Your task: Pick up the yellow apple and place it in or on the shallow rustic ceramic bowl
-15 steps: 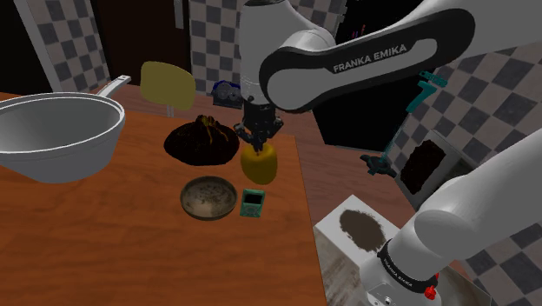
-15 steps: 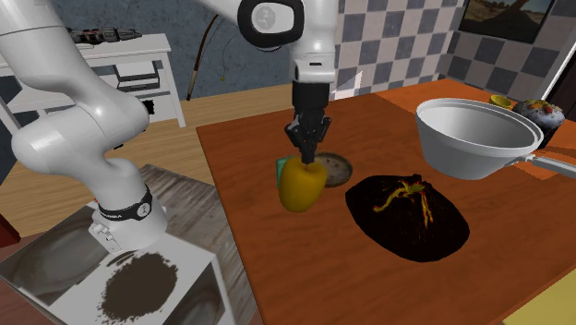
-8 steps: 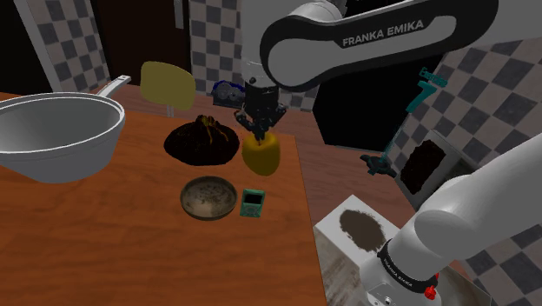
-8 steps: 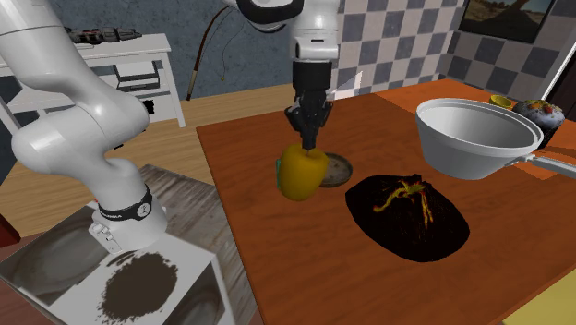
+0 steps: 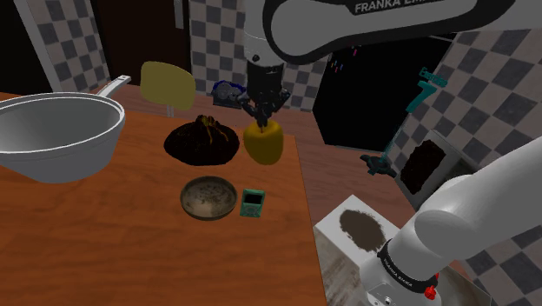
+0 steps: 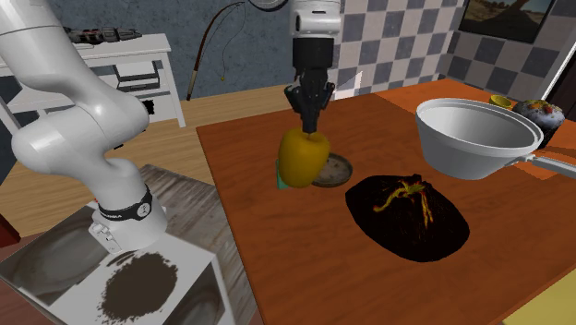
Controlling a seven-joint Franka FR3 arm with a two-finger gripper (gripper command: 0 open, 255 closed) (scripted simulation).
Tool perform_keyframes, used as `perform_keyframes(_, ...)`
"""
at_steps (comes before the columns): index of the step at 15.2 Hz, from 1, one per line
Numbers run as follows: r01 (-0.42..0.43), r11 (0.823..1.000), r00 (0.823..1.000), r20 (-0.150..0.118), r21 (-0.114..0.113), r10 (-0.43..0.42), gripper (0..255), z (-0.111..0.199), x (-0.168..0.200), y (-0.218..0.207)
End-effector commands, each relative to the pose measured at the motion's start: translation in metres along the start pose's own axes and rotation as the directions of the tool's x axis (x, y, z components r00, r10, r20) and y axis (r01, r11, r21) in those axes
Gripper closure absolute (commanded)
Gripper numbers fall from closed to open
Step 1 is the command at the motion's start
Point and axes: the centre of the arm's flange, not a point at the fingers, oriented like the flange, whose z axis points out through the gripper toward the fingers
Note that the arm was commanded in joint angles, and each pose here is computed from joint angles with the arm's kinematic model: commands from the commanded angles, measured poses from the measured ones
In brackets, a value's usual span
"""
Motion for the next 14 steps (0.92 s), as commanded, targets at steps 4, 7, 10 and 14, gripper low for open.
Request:
perform_keyframes(4,0.000,1.000,1.000,0.000,0.000,0.000,255,-0.031,-0.008,-0.029)
perform_keyframes(7,0.000,1.000,1.000,0.000,0.000,0.000,255,-0.056,-0.016,-0.059)
perform_keyframes(10,0.000,1.000,1.000,0.000,0.000,0.000,255,-0.080,-0.025,-0.089)
perform_keyframes(14,0.000,1.000,1.000,0.000,0.000,0.000,255,-0.107,-0.036,-0.129)
